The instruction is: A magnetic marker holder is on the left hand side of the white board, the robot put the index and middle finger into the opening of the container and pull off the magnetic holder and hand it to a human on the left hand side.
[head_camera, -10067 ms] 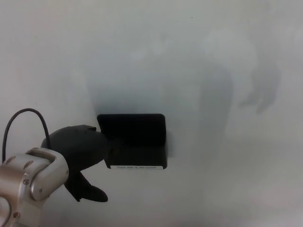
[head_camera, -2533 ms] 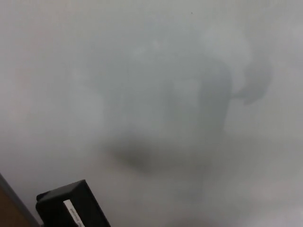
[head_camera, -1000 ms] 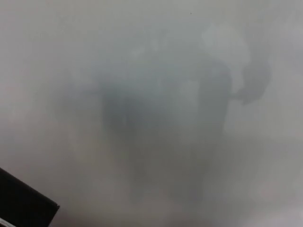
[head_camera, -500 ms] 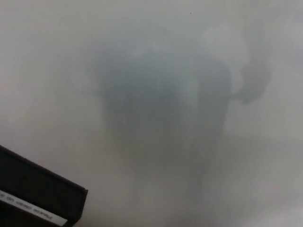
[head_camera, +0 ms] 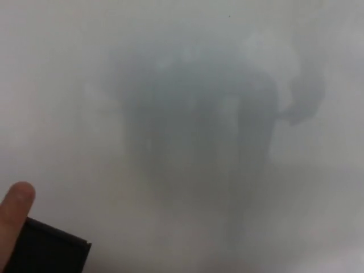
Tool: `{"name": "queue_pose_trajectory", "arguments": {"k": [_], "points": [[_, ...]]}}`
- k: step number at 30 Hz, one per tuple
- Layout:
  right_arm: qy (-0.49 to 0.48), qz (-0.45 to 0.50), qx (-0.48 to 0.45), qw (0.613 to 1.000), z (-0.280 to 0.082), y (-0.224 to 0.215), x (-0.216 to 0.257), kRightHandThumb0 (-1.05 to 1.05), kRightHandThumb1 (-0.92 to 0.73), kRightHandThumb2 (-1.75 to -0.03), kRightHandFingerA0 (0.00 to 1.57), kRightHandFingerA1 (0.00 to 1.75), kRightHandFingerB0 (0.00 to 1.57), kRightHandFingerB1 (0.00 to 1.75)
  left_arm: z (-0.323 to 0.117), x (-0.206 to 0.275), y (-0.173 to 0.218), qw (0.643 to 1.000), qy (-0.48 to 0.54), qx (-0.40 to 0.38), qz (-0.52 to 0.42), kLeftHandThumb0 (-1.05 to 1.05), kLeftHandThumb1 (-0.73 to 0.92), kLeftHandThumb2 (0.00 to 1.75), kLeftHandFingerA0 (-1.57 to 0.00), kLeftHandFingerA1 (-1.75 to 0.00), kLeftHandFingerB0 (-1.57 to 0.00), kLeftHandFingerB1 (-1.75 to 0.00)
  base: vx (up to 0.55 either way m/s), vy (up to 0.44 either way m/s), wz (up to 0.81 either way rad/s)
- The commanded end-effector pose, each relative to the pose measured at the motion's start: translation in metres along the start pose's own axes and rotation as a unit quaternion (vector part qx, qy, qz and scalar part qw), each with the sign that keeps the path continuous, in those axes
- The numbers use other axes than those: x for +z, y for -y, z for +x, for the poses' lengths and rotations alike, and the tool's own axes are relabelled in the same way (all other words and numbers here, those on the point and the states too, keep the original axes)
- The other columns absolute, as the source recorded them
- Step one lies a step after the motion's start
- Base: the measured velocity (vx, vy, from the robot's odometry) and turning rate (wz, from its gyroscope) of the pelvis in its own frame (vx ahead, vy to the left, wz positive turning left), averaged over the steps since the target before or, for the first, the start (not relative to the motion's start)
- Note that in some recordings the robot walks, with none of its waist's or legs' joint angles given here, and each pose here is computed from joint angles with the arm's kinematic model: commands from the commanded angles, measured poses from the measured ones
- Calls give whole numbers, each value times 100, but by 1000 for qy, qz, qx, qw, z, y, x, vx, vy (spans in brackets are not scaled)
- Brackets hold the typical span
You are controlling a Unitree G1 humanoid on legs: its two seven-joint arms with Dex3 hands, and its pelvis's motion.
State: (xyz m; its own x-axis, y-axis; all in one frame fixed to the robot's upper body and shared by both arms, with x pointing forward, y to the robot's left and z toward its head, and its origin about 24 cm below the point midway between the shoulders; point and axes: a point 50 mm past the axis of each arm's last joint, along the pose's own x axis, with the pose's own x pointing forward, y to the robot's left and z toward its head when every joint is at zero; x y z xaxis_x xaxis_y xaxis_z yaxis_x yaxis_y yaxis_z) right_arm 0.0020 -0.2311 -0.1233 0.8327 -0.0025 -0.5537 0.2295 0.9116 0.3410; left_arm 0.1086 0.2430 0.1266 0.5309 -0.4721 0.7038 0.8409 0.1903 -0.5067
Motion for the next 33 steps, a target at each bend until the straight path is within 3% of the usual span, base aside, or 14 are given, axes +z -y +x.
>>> {"name": "queue_pose_trajectory", "arguments": {"k": [1,4,5,7,8,9,10,12,19,20,25,27,32,33], "points": [[-16,-27,22,999,-7,2,-2,-62,-73,-62,74,57,53,40,4,7,16,995,34,-96,6,-104,42,94,-52,-68,-49,-54,0,0,0],[-17,-24,24,999,-6,1,-2,-62,-72,-62,74,57,54,39,2,5,13,994,49,-100,23,-102,51,100,-52,-76,-38,-56,0,0,0],[-17,-23,23,999,-6,1,-2,-58,-72,-62,73,58,55,39,-3,8,8,991,58,-101,65,-101,76,63,-34,-78,-28,-47,0,0,0],[-17,-21,23,999,-7,1,-2,-58,-72,-62,73,58,55,39,-8,10,3,987,61,-102,108,-101,76,63,-34,-78,-28,-47,0,0,0],[-17,-24,23,999,-7,1,-2,-59,-73,-62,73,57,55,39,-14,6,-2,993,57,-86,61,-102,49,97,-47,-85,-34,-56,0,0,0],[-16,-25,23,999,-7,1,-2,-59,-73,-62,73,57,55,39,-15,4,-4,994,56,-82,46,-102,49,97,-47,-85,-34,-56,0,0,0],[-17,-24,23,999,-8,1,-3,-60,-72,-62,73,56,54,39,-20,1,-9,997,28,-69,-3,-105,64,62,-60,-84,-31,-44,0,0,0],[-20,-16,26,999,-8,2,-3,-61,-72,-62,75,55,54,39,-32,0,-20,997,-21,-27,-65,-105,59,60,-45,-53,-38,-35,0,0,0],[-20,-20,24,999,-7,1,-3,-61,-71,-62,74,57,54,40,-51,11,-42,995,-78,16,-63,-96,56,58,-42,-47,-32,-35,0,0,0],[-18,-24,23,999,-7,0,-3,-61,-73,-62,75,56,54,40,-54,12,-46,994,-82,22,-69,-94,44,87,-38,-51,-31,-42,0,0,0],[-16,-29,26,999,-6,0,-3,-61,-73,-62,74,57,54,40,-58,16,-57,992,-101,37,-67,-98,43,88,-38,-47,-27,-40,0,0,0],[-13,-17,23,999,-5,0,-2,-60,-71,-62,75,55,55,40,-58,16,-61,992,-104,35,-69,-101,57,58,-33,-43,-28,-35,0,0,0],[-7,-28,25,999,-4,-1,-1,-62,-71,-62,73,56,56,40,-70,12,-74,981,-115,137,-69,-89,43,82,-33,-48,-28,-43,0,0,0],[-7,-29,23,999,-2,-1,0,-64,-71,-61,73,58,56,41,-77,10,-78,974,-122,178,-70,-79,51,56,-28,-34,-27,-36,0,0,0]]}}
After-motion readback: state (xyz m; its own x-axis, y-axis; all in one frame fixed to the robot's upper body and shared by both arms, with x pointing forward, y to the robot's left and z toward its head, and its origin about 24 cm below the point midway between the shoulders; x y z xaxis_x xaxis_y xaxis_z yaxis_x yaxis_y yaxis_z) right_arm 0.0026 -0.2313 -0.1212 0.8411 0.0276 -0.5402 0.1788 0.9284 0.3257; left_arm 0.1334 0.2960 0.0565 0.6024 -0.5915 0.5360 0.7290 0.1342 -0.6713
